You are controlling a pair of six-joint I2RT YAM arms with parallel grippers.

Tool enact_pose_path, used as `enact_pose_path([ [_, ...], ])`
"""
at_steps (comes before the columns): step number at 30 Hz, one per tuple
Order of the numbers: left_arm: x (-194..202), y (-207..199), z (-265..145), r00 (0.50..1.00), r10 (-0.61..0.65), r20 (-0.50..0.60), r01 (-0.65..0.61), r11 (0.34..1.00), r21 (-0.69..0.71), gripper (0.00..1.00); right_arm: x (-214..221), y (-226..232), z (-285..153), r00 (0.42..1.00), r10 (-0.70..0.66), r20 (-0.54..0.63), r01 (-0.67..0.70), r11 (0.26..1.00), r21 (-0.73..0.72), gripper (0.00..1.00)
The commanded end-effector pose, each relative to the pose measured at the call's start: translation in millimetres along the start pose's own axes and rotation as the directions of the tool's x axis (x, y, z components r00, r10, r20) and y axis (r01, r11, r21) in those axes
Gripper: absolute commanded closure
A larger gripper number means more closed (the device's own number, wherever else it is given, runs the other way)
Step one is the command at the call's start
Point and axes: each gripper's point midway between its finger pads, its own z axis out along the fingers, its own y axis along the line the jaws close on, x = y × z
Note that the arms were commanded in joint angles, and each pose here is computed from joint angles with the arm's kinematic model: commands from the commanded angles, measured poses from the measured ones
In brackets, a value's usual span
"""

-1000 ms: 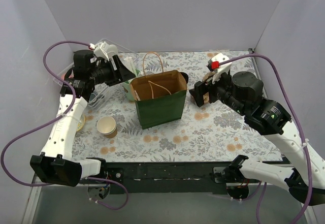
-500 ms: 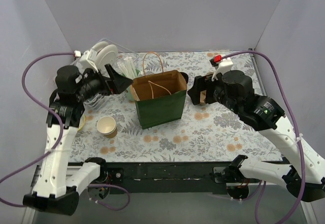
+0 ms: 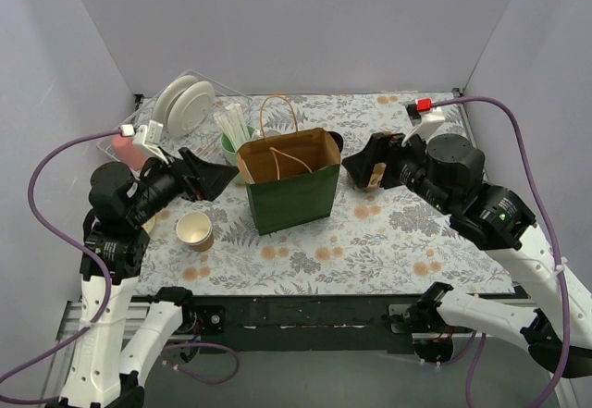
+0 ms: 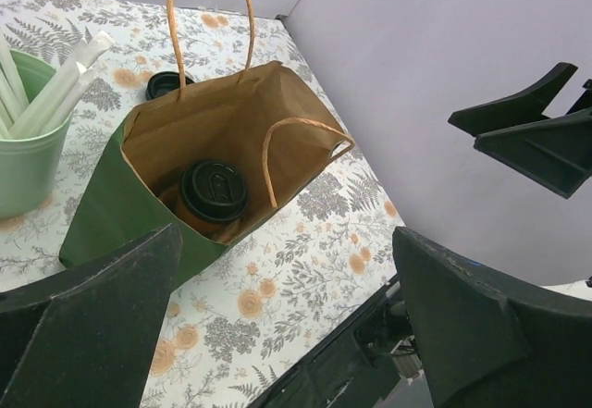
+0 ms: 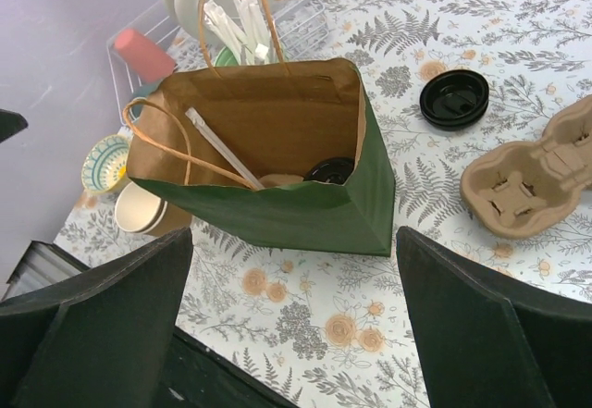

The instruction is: Pack the takeout coffee

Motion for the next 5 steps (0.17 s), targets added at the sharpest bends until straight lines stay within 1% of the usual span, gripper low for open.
enact_pose_path([
  [1, -7.3, -8.5, -2.4, 0.999, -0.001, 0.032, 0.0, 1.0, 0.029, 0.02, -13.0, 5.7, -1.0, 0.998, 0.04, 0.057, -0.038, 0.999, -0.025, 0.01],
  [5, -8.9, -10.2, -3.7, 0.999, 0.004, 0.036, -0.005, 1.0, 0.029, 0.02, -12.5, 4.2, -2.9, 0.996, 0.049, 0.07, -0.047, 0.999, -0.027, 0.01],
])
